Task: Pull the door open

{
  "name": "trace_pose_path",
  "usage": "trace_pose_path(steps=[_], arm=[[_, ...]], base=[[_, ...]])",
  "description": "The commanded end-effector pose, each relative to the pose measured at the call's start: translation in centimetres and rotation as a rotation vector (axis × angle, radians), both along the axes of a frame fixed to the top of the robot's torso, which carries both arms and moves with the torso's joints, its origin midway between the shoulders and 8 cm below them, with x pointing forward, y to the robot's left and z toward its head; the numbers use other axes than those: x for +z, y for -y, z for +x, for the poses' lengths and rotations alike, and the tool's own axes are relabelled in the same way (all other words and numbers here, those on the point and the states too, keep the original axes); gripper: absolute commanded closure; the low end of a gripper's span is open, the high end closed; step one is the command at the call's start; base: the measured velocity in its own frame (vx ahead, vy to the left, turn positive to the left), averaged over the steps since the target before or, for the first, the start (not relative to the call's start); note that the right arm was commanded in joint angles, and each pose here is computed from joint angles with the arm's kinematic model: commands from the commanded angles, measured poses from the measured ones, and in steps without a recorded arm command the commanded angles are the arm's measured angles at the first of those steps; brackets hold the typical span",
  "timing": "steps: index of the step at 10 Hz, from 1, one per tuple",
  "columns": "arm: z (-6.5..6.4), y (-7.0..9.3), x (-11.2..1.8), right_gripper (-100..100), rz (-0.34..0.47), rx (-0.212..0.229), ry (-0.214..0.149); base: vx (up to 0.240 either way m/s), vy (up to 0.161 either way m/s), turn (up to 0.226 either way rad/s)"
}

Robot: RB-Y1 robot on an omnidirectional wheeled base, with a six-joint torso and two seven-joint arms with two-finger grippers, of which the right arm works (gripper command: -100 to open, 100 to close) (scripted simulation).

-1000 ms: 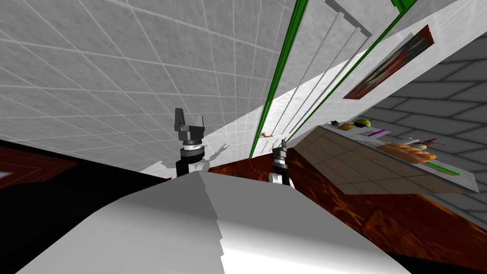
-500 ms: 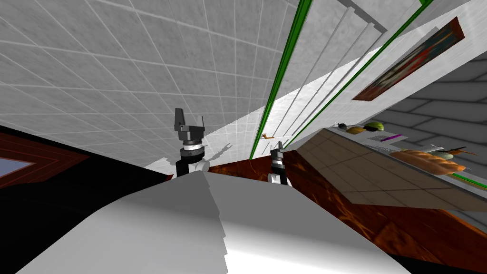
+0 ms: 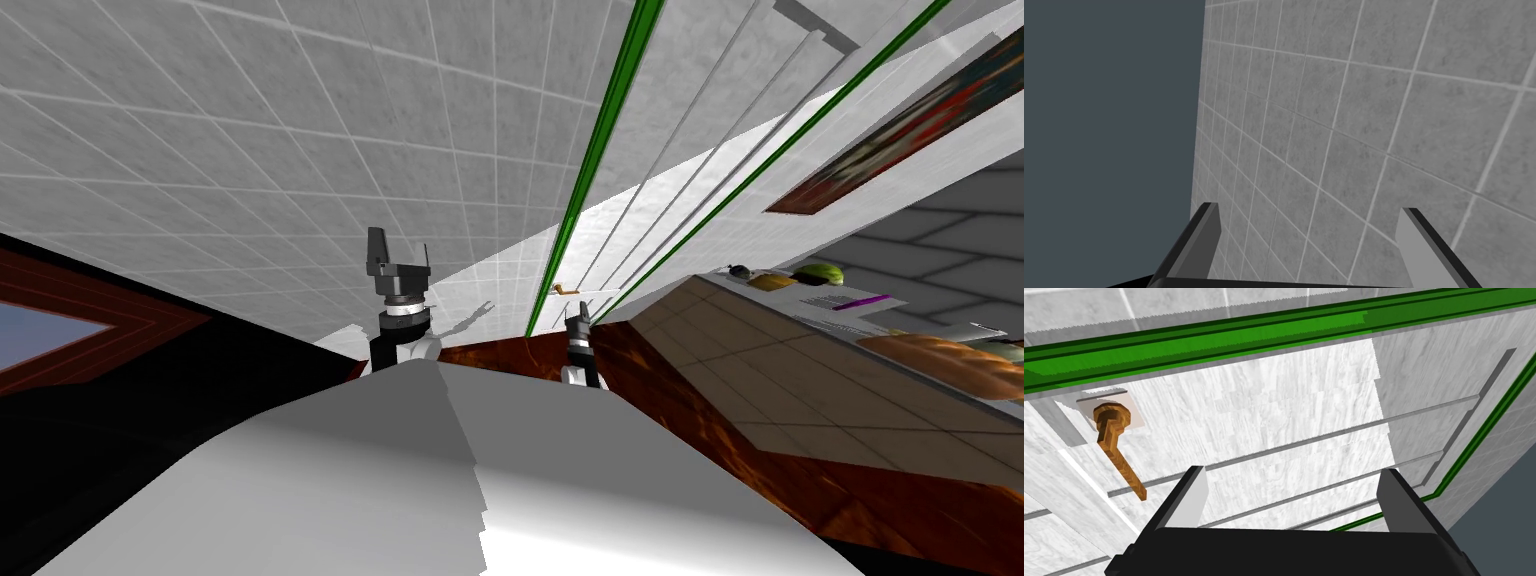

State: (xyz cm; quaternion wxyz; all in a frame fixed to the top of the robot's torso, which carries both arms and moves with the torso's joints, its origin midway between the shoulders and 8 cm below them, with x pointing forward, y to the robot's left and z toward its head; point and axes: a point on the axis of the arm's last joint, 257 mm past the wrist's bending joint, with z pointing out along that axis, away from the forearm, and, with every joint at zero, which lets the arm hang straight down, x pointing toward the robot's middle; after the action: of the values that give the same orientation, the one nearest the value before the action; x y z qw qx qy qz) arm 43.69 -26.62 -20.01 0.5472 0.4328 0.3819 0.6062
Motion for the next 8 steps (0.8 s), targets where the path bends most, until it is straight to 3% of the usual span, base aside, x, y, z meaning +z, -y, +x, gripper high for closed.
trace_pose_path(steps=[1, 8], arm=[[0.3, 0.1, -1.2, -100, 0.001, 0.009, -0.014], [0.7, 0.9, -7.0, -100, -0.007, 0.022, -0.107]], base=[[0.029, -0.065, 0.104], [0.029, -0.072, 0.115]])
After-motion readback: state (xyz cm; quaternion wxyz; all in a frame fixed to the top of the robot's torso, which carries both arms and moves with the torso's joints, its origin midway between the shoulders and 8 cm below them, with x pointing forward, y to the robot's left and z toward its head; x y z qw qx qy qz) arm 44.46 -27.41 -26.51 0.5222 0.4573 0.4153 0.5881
